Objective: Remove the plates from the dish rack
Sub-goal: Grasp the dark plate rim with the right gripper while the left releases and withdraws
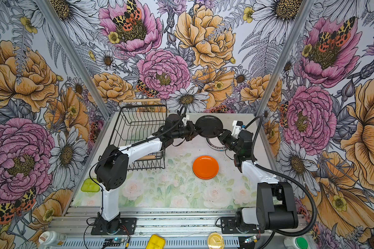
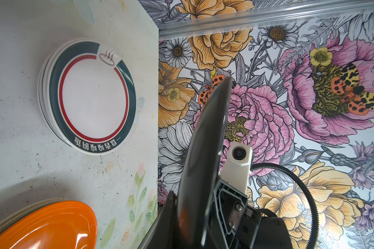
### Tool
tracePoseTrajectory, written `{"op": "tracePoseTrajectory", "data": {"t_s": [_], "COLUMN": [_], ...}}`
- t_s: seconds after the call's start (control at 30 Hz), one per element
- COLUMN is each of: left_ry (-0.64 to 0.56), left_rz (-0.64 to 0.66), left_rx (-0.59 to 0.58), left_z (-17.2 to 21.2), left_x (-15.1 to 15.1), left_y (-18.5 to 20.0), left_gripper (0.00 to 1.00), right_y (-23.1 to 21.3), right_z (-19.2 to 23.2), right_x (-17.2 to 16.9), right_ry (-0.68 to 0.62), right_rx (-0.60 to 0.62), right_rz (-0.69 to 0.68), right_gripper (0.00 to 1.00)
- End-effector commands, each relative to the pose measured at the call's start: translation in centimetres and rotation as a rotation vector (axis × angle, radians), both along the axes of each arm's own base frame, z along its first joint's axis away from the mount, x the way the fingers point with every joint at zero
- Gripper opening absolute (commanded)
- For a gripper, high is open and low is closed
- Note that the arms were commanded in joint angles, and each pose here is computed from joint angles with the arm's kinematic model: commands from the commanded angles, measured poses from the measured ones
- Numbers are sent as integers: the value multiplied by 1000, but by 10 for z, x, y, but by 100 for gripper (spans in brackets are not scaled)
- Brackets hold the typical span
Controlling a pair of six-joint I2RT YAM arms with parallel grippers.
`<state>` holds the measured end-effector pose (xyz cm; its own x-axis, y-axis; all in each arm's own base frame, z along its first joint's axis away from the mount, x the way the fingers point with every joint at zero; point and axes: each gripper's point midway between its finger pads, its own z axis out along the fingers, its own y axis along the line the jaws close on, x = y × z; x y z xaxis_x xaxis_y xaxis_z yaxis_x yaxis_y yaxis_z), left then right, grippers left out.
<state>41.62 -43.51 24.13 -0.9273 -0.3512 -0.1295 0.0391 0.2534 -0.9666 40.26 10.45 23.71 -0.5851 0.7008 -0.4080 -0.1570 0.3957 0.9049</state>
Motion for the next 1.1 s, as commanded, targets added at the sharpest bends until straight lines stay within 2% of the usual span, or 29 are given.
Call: {"op": "tracePoseTrajectory", "data": {"t_s": [0.0, 0.27, 0.4, 0.57, 0.7, 0.83, 0.93, 1.07], "left_ry": [-19, -7, -9, -16, -30, -44, -60, -97], "left_rz": [-46, -73, -82, -93, -97, -101, -107, -107], "left_rx": [-31, -19, -17, -20, -17, -2, 12, 87], "left_z": [13, 9, 9, 14, 21, 25, 30, 38], "left_x": [-2, -3, -4, -7, -9, -11, -15, -24], "left_y": [-9, -16, -18, -18, -16, -14, -11, 1], "left_gripper": [0, 2, 9, 30, 43, 52, 54, 58], "right_y": [5, 5, 4, 3, 1, -2, -5, -15], "right_z": [20, 23, 20, 22, 23, 31, 43, 64], "right_x": [2, 3, 4, 5, 8, 14, 19, 28], "right_ry": [-88, -93, -86, -92, -100, -120, -150, -207], "right_rx": [-14, -6, -11, -28, -57, -82, -122, -209], "right_rz": [31, 32, 27, 22, 10, 3, -5, -37], "right_gripper": [17, 0, 0, 0, 0, 0, 0, 0]}}
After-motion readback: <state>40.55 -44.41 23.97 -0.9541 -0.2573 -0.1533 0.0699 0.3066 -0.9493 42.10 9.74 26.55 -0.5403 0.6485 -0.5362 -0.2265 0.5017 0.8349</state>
